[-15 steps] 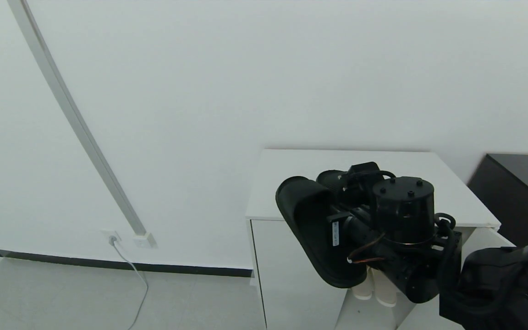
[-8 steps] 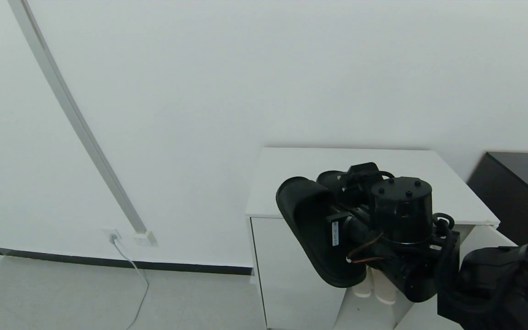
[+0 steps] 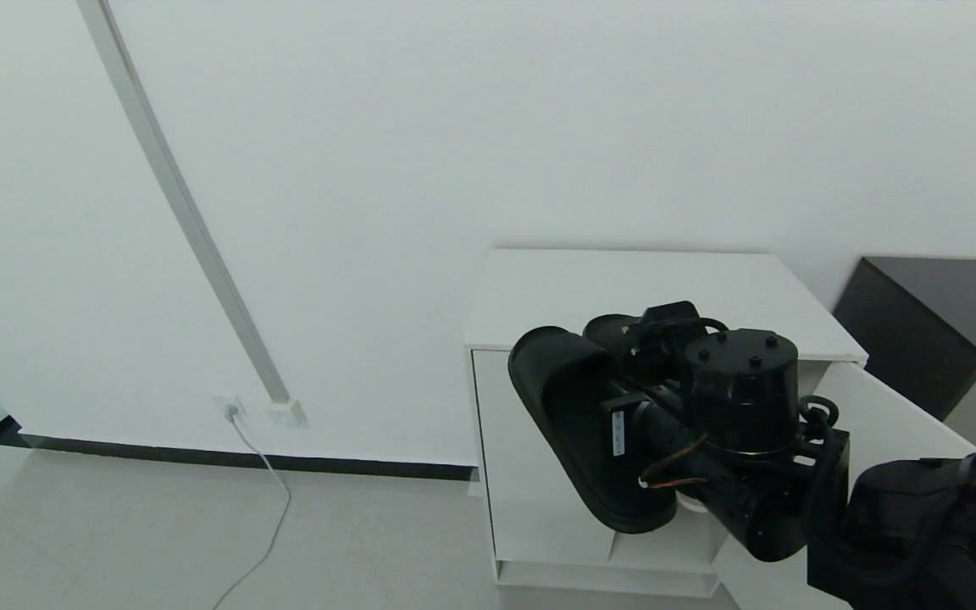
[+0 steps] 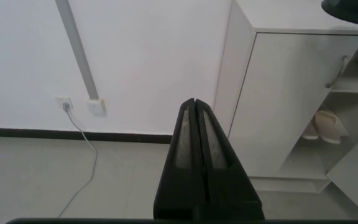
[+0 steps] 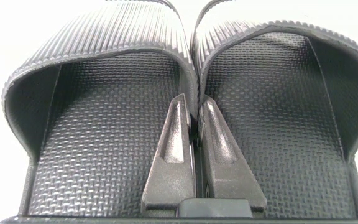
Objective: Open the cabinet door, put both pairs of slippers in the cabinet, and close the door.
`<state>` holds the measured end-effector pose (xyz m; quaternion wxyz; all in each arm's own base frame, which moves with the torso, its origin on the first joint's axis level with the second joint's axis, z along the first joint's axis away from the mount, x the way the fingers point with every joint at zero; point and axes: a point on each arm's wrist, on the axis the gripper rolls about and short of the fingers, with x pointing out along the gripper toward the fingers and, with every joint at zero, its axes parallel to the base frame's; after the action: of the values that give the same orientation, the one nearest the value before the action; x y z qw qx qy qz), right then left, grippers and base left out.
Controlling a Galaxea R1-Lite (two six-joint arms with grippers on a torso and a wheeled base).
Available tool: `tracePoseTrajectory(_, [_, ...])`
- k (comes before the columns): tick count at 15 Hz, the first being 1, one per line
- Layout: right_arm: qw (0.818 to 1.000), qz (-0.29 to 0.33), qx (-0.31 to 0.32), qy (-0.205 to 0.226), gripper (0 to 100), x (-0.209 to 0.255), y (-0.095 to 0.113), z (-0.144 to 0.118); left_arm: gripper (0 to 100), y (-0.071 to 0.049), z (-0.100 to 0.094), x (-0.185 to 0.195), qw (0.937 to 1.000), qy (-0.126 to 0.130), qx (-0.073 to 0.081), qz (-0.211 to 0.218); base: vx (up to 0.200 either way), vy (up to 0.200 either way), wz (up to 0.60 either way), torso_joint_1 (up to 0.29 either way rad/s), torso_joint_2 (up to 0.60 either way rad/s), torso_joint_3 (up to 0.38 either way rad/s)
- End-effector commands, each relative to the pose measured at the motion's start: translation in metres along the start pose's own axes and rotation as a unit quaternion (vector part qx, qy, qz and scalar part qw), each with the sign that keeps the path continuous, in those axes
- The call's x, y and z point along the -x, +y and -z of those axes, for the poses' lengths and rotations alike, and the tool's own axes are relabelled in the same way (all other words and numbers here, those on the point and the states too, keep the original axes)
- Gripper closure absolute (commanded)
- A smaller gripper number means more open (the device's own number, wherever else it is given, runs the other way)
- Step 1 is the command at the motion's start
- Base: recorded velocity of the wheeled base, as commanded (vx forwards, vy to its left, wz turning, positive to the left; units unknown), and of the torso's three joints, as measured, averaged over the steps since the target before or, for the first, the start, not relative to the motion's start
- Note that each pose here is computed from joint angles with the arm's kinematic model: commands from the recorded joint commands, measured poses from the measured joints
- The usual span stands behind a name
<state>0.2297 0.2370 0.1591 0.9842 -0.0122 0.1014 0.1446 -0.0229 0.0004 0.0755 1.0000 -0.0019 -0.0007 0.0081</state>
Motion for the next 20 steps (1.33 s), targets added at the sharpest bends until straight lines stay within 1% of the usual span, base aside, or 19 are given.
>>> tracePoseTrajectory(1, [1.0, 0.0, 0.001, 0.002, 100, -0.0015, 0.0008, 0.0021, 100, 0.0, 0.0, -0.0001, 1.0, 0.001, 0.0, -0.001, 0.0, 0.0, 0.0, 0.0, 0.0, 0.0])
tracePoseTrajectory(18, [1.0, 0.001, 0.003, 0.003, 100, -0.0009, 0.0003, 0.0031, 100, 0.0001, 0.0, -0.0001, 1.0, 0.001, 0.001, -0.002, 0.0, 0.0, 0.0, 0.0, 0.0, 0.0])
tracePoseTrajectory(20, [1.0, 0.001, 0.005, 0.005, 100, -0.0006, -0.0001, 0.0043, 100, 0.0001, 0.0, -0.0001, 1.0, 0.001, 0.001, -0.002, 0.0, -0.2, 0.0, 0.007, 0.0, 0.005])
